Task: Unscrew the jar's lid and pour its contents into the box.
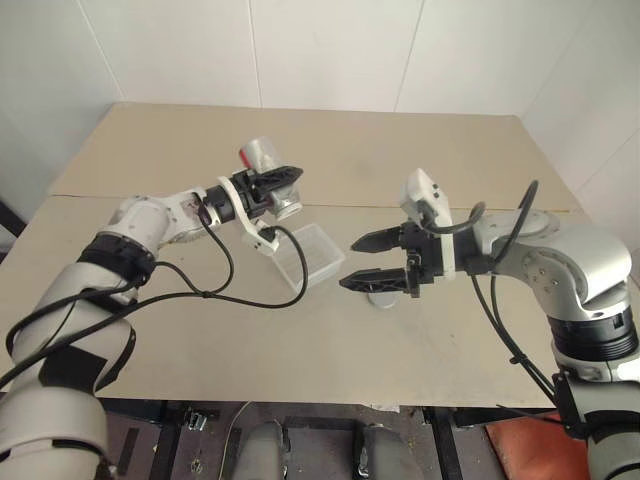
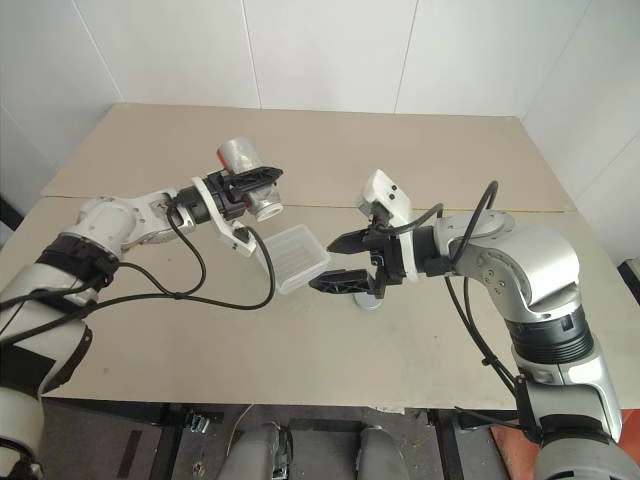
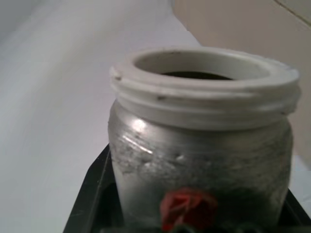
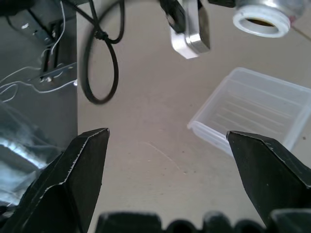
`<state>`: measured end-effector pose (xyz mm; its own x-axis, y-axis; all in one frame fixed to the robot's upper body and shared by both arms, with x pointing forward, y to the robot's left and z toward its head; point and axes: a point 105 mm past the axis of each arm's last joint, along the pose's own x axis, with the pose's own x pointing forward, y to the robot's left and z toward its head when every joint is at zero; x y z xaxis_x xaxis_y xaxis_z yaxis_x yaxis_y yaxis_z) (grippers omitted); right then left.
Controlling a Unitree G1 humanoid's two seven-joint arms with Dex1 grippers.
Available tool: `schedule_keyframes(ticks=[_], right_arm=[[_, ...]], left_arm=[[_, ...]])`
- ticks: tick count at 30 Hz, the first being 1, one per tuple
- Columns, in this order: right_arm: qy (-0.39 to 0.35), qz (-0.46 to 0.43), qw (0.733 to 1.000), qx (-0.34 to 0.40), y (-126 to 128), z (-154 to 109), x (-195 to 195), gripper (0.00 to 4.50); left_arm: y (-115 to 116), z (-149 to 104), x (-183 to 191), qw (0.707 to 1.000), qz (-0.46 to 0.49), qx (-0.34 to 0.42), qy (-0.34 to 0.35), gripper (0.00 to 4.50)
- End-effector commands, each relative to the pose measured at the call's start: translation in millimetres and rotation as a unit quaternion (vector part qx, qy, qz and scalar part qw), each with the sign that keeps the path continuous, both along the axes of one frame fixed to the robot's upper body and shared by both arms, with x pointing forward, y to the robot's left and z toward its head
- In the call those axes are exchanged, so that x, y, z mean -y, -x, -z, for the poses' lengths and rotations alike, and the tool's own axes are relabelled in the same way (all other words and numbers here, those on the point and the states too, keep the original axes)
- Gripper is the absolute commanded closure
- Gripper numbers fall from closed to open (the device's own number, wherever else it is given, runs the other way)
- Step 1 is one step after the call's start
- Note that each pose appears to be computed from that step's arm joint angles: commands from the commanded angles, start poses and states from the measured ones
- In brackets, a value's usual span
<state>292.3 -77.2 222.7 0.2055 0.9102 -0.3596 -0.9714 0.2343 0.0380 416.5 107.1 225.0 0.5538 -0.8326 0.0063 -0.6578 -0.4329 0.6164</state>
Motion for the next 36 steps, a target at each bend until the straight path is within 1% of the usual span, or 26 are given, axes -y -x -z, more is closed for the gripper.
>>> schedule_keyframes(ticks=[1, 4, 6, 12, 16, 17, 18, 19, 21, 22, 23, 24, 25, 27, 28, 29, 31, 33, 35, 36], right_arm=[[-0.023, -0.016, 0.999, 0.025, 1, -21, -2, 0.02], [-0.03, -0.02, 0.999, 0.03, 2, -24, -3, 0.02], [-0.034, -0.019, 0.999, 0.033, 2, -25, -3, 0.02], [-0.046, -0.018, 0.998, 0.041, 6, -26, -4, 0.02], [-0.047, -0.015, 0.998, 0.045, 8, -25, -1, 0.02], [-0.048, -0.012, 0.998, 0.049, 8, -25, -1, 0.02], [-0.048, -0.009, 0.997, 0.054, 8, -25, 0, 0.02], [-0.047, -0.007, 0.997, 0.058, 8, -25, 0, 0.02], [-0.05, -0.005, 0.996, 0.068, 7, -25, 1, 0.02], [-0.052, -0.004, 0.996, 0.072, 7, -25, 1, 0.02], [-0.053, -0.004, 0.996, 0.074, 7, -25, 2, 0.02], [-0.055, -0.004, 0.995, 0.078, 7, -25, 1, 0.02], [-0.057, -0.003, 0.995, 0.081, 6, -25, 1, 0.02], [-0.06, 0.0, 0.995, 0.085, 5, -25, 1, 0.02], [-0.061, 0.002, 0.994, 0.087, 4, -25, 1, 0.02], [-0.063, 0.003, 0.994, 0.088, 3, -25, 1, 0.02], [-0.066, 0.005, 0.994, 0.088, 3, -25, 0, 0.02], [-0.069, 0.007, 0.993, 0.09, 2, -25, -1, 0.02], [-0.074, 0.01, 0.993, 0.09, 0, -25, -1, 0.02], [-0.077, 0.011, 0.993, 0.091, 0, -26, -1, 0.02]], left_arm=[[-3, -5, 12, 0.994, 0.037, 0.084, -0.054, 2.56], [-3, 1, 23, 0.988, 0.061, 0.107, -0.088, 2.56], [-4, 2, 29, 0.987, 0.068, 0.111, -0.096, 2.56], [-6, 5, 28, 0.991, 0.058, 0.09, -0.085, 2.56], [-6, 0, 17, 0.999, 0.03, 0.029, -0.012, 2.56], [-7, -6, 10, 0.999, 0.012, -0.01, 0.047, 2.56], [-10, -12, 0, 0.989, -0.021, -0.065, 0.133, 2.56], [-11, -16, -7, 0.975, -0.038, -0.104, 0.191, 2.56], [-7, -23, -17, 0.922, -0.035, -0.202, 0.328, 2.56], [-4, -24, -21, 0.895, -0.03, -0.242, 0.373, 2.56], [-1, -25, -24, 0.875, -0.025, -0.271, 0.4, 2.56], [0, -26, -33, 0.824, -0.027, -0.316, 0.469, 2.56], [4, -21, -42, 0.767, -0.028, -0.373, 0.521, 2.56], [15, -12, -54, 0.663, -0.009, -0.464, 0.587, 2.56], [19, -9, -60, 0.599, -0.005, -0.502, 0.624, 2.56], [24, -7, -64, 0.552, 0.007, -0.524, 0.649, 2.56], [31, -3, -70, 0.486, 0.012, -0.558, 0.672, 2.56], [35, 11, -76, 0.428, 0.006, -0.585, 0.689, 2.56], [38, 24, -77, 0.394, -0.003, -0.6, 0.696, 2.56], [40, 31, -77, 0.382, -0.003, -0.609, 0.695, 2.56]])
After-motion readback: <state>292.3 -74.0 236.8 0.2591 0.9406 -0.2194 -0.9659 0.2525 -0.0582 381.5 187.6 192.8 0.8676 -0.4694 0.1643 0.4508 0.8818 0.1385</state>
